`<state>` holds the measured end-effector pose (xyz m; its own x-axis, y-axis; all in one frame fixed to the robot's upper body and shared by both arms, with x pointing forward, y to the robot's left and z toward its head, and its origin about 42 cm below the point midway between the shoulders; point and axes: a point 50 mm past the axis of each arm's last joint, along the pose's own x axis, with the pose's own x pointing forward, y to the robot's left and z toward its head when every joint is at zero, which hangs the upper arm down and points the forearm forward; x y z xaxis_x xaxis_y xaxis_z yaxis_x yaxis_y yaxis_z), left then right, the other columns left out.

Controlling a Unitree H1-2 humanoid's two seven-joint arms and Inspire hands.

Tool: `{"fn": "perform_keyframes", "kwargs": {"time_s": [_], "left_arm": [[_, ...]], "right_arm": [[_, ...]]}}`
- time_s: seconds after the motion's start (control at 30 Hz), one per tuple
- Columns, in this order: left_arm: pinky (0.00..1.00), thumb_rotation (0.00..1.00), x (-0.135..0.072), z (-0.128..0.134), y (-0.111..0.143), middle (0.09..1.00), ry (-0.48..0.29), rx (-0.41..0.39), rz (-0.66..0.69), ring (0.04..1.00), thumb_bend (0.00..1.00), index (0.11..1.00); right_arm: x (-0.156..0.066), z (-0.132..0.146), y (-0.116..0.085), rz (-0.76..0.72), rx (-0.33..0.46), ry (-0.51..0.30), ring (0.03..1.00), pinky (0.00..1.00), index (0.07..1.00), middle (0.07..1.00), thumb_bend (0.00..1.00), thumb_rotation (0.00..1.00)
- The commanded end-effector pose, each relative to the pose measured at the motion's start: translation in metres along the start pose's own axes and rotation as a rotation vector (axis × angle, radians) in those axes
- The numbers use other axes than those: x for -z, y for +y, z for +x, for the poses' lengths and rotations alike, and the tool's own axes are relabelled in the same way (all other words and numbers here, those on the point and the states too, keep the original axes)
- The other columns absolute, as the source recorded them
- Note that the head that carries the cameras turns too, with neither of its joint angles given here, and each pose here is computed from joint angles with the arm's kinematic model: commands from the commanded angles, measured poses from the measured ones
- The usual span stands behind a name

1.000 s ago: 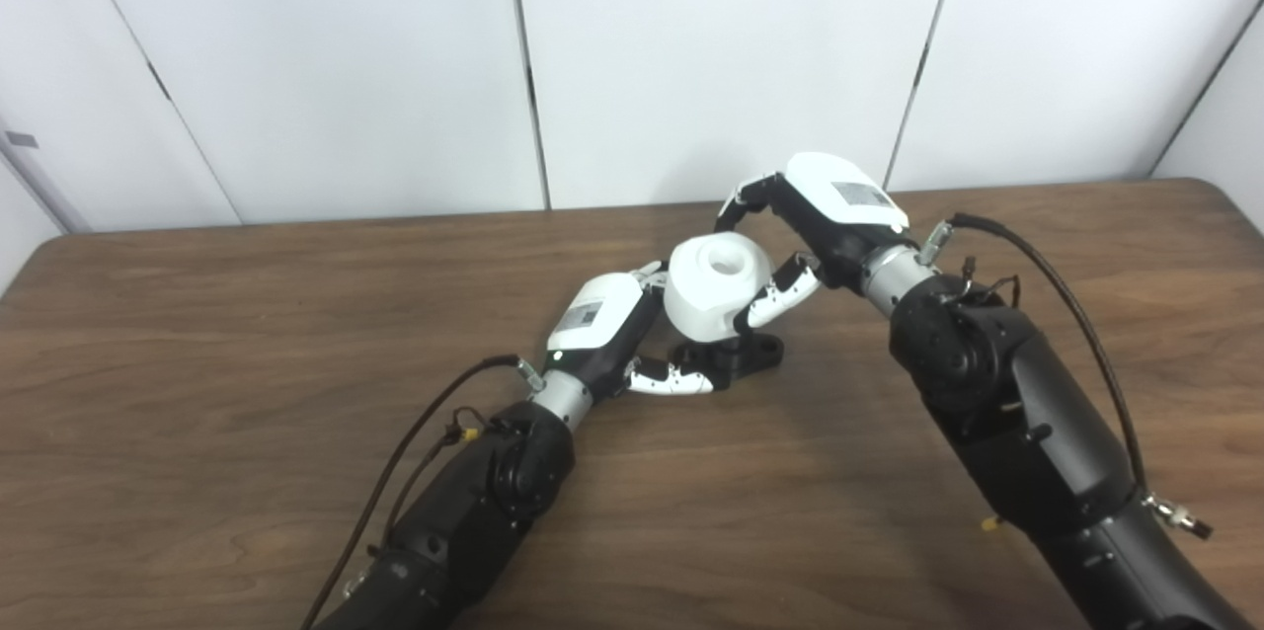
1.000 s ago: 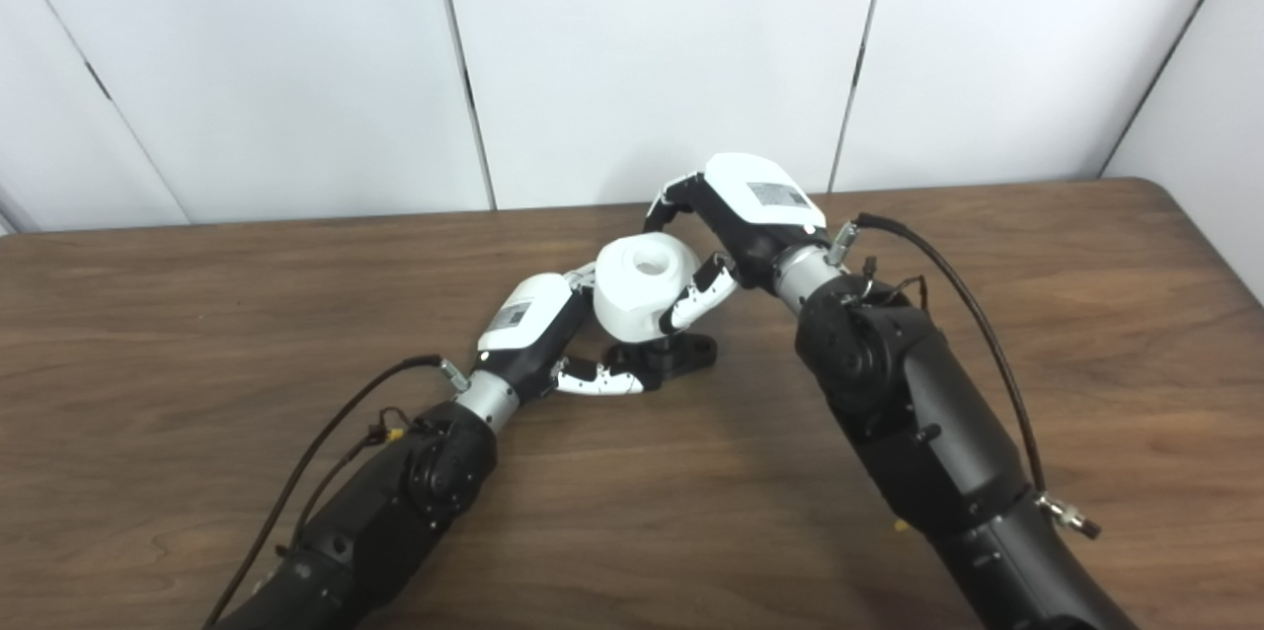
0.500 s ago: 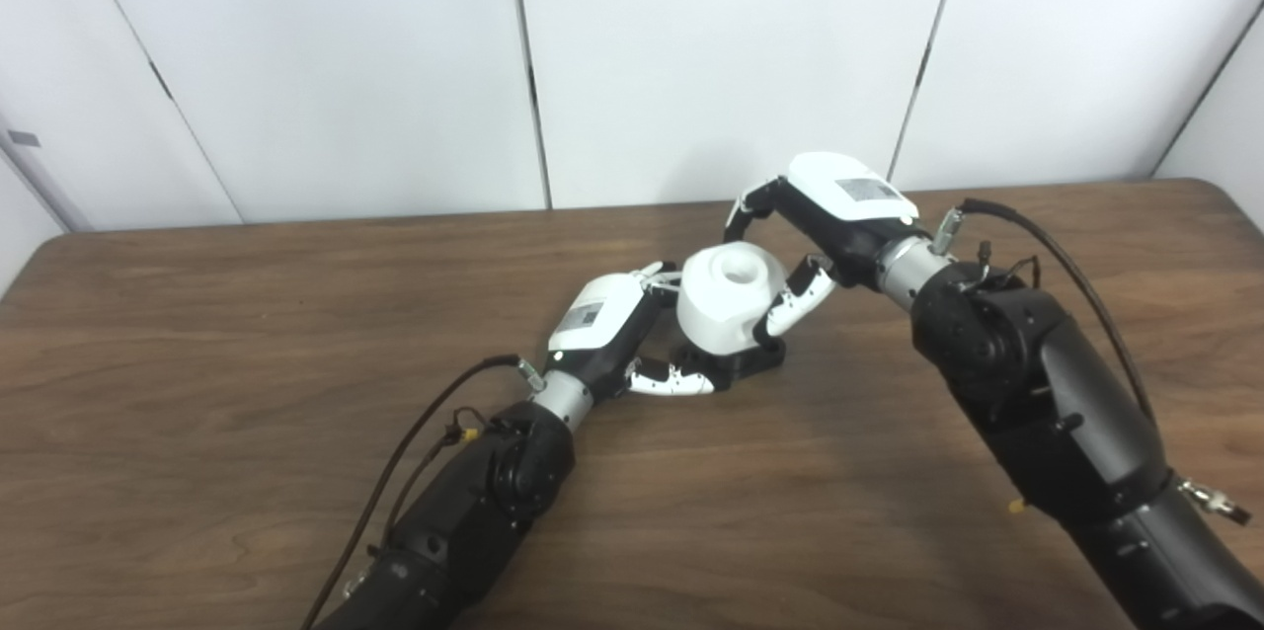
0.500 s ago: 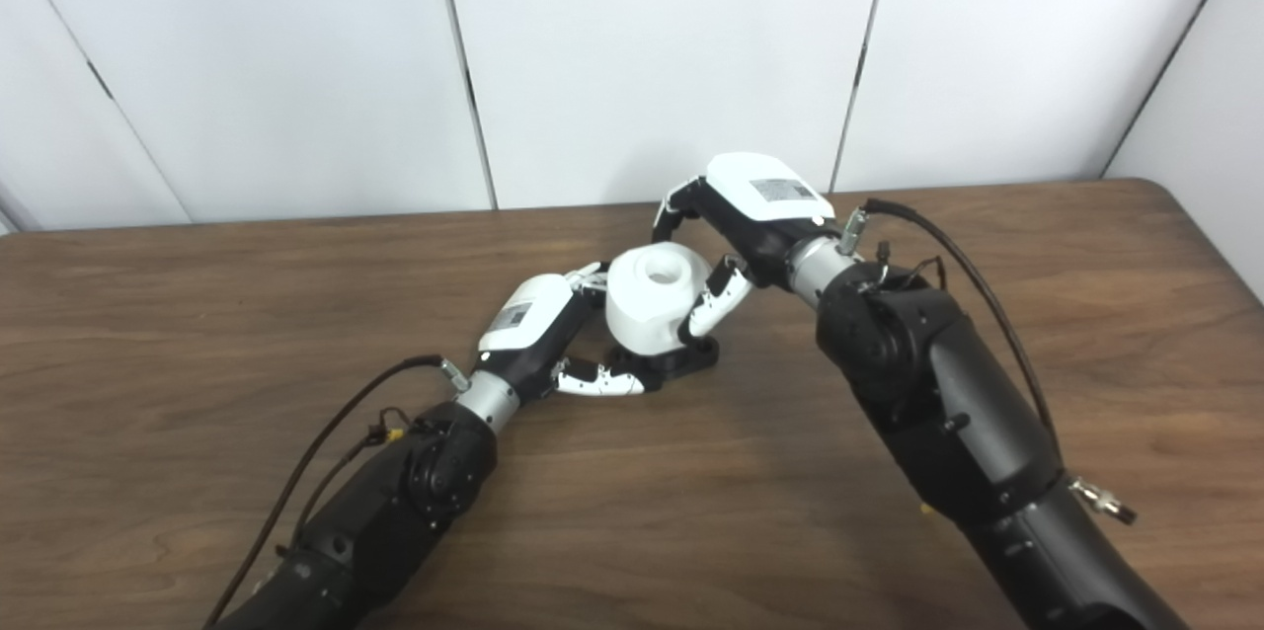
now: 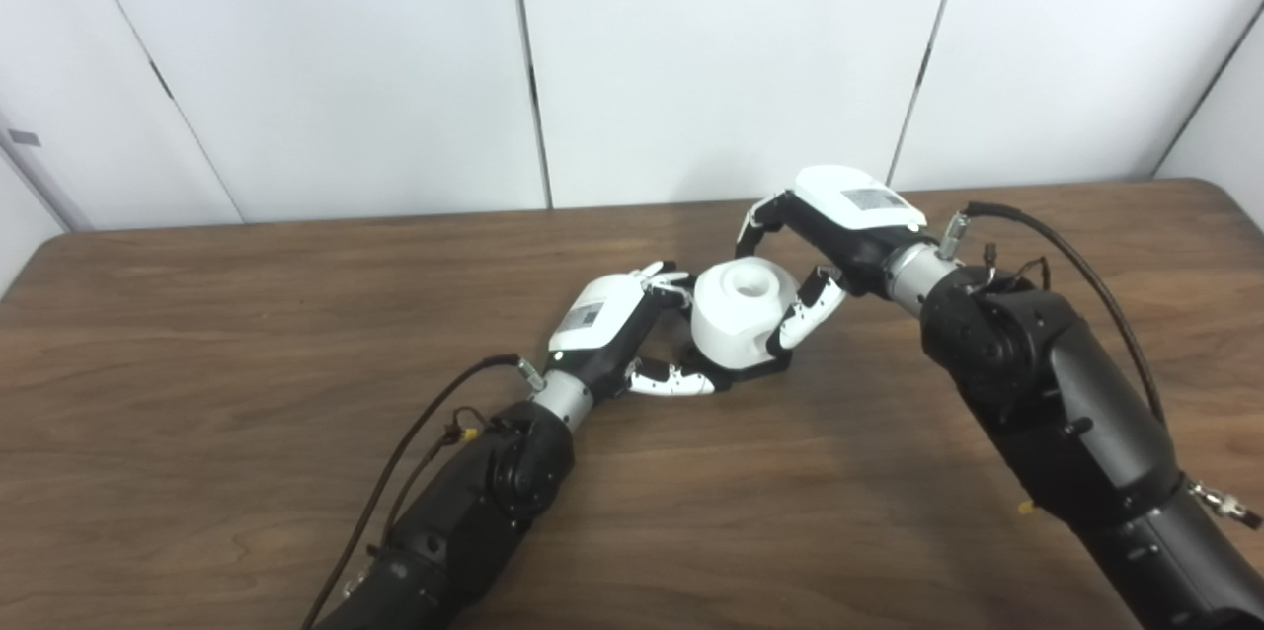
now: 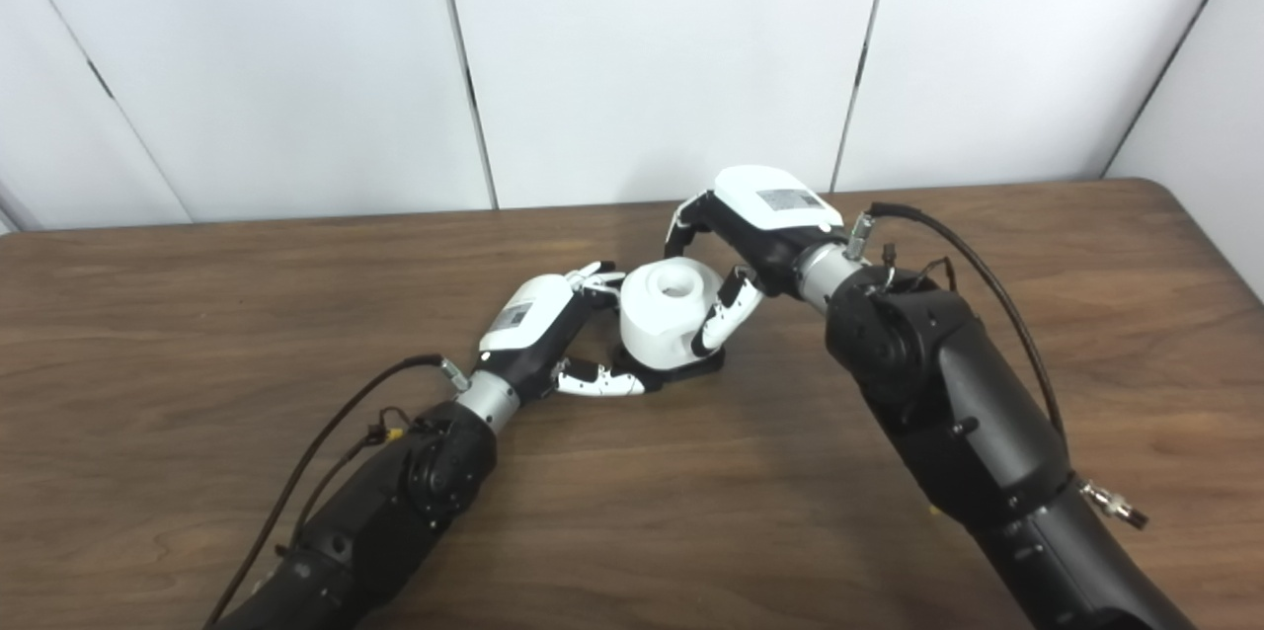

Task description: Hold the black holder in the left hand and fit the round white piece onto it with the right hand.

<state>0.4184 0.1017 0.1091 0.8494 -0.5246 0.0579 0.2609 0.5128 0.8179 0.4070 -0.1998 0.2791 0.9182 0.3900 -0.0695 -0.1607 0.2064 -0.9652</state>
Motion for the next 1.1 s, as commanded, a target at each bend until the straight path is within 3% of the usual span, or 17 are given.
{"fn": "perform_keyframes", "kwargs": {"time_s": [0.0,0.53,0.6,0.67,0.8,1.07], "left_arm": [[0.94,0.07,0.015,-0.017,-0.018,0.858,0.043,0.071,0.006,0.948,0.52,0.475],[0.91,0.07,0.014,-0.018,-0.019,0.855,0.045,0.077,0.012,0.945,0.52,0.475],[0.91,0.07,0.013,-0.018,-0.018,0.857,0.049,0.077,0.014,0.949,0.52,0.475],[0.92,0.07,0.013,-0.018,-0.019,0.859,0.049,0.077,0.012,0.951,0.52,0.475],[0.92,0.07,0.014,-0.018,-0.019,0.856,0.046,0.074,0.008,0.945,0.52,0.475],[0.91,0.08,0.014,-0.019,-0.02,0.854,0.04,0.075,0.01,0.944,0.52,0.475]], "right_arm": [[-0.005,-0.001,-0.024,-0.025,0.084,-0.024,0.774,0.75,0.481,0.719,0.52,0.13],[-0.005,0.002,-0.012,-0.004,0.021,-0.009,0.78,0.75,0.49,0.736,0.52,0.15],[-0.005,0.002,-0.012,-0.012,-0.002,-0.009,0.781,0.73,0.658,0.756,0.8,0.24],[-0.004,0.002,-0.012,-0.019,-0.018,-0.01,0.786,0.71,0.747,0.778,0.88,0.27],[-0.005,0.001,-0.015,-0.024,-0.036,-0.003,0.808,0.71,0.863,0.821,0.92,0.3],[-0.007,0.0,-0.018,-0.022,-0.03,-0.012,0.81,0.71,0.873,0.829,0.93,0.29]]}}
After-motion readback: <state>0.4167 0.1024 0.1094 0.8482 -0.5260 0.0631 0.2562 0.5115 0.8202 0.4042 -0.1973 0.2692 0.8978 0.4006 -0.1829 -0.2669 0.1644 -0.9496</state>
